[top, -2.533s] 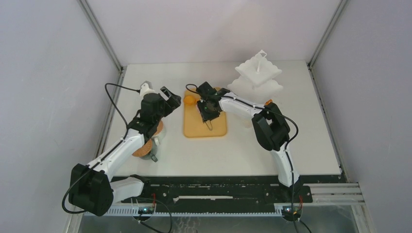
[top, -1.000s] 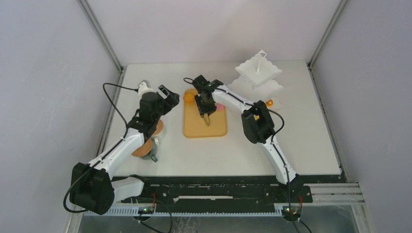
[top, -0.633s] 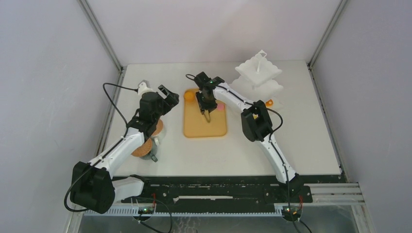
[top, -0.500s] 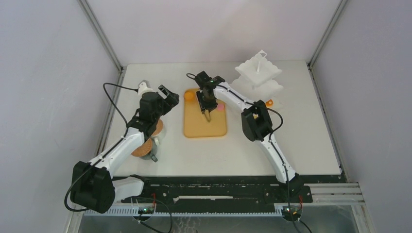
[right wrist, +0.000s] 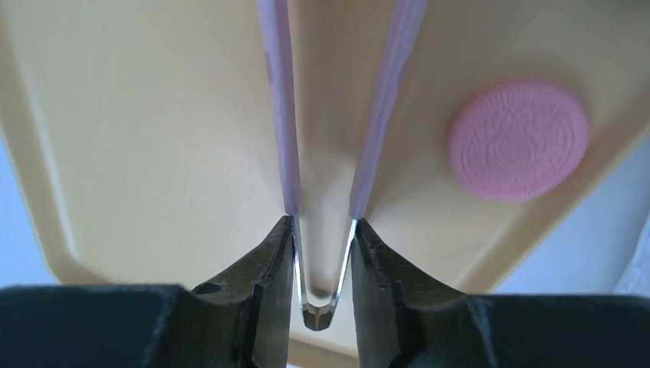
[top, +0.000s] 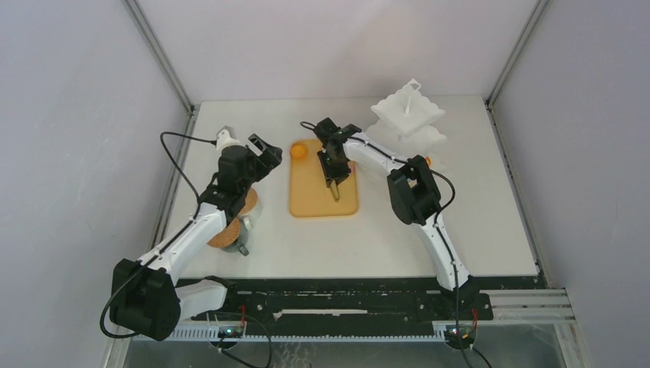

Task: Serve the afternoon tea
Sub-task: Pick up the desert from the tray.

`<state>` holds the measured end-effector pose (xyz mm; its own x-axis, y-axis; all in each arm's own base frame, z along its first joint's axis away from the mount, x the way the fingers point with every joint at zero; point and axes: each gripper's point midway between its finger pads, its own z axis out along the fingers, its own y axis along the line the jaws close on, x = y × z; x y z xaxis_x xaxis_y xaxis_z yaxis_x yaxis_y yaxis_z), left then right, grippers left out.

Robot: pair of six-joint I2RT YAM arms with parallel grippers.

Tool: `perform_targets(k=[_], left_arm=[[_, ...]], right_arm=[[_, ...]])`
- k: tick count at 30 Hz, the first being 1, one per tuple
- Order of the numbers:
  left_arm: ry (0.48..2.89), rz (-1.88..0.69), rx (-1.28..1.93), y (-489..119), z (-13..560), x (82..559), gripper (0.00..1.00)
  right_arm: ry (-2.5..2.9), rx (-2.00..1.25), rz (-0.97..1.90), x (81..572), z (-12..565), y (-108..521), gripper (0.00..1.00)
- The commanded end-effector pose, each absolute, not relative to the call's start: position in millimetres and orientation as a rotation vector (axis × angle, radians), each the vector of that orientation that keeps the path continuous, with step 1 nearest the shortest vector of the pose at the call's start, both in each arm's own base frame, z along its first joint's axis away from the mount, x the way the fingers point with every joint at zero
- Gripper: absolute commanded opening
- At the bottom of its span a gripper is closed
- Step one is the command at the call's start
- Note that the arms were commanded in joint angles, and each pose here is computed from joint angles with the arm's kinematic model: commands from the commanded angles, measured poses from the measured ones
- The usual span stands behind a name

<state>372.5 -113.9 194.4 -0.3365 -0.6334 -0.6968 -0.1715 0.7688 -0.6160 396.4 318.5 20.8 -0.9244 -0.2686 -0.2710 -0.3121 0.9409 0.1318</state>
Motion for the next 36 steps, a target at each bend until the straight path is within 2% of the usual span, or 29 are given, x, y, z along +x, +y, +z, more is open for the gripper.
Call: perform_targets(k=[1,25,36], left_arm=[[1.83,-0.59,-0.609,-114,212,370,0.89],[1.794,-0.596,-0.618,-110,223,364,0.88],[1.799,-0.596,-0.607,-113,223,359,0.88]], right_arm=[[2.804,-0.419,0.286,385,54,314,0.24],[2.735,-0.495,0.38,280,106,290,0.2],[2.685,-0.5,0.4,256,131,285,0.17]])
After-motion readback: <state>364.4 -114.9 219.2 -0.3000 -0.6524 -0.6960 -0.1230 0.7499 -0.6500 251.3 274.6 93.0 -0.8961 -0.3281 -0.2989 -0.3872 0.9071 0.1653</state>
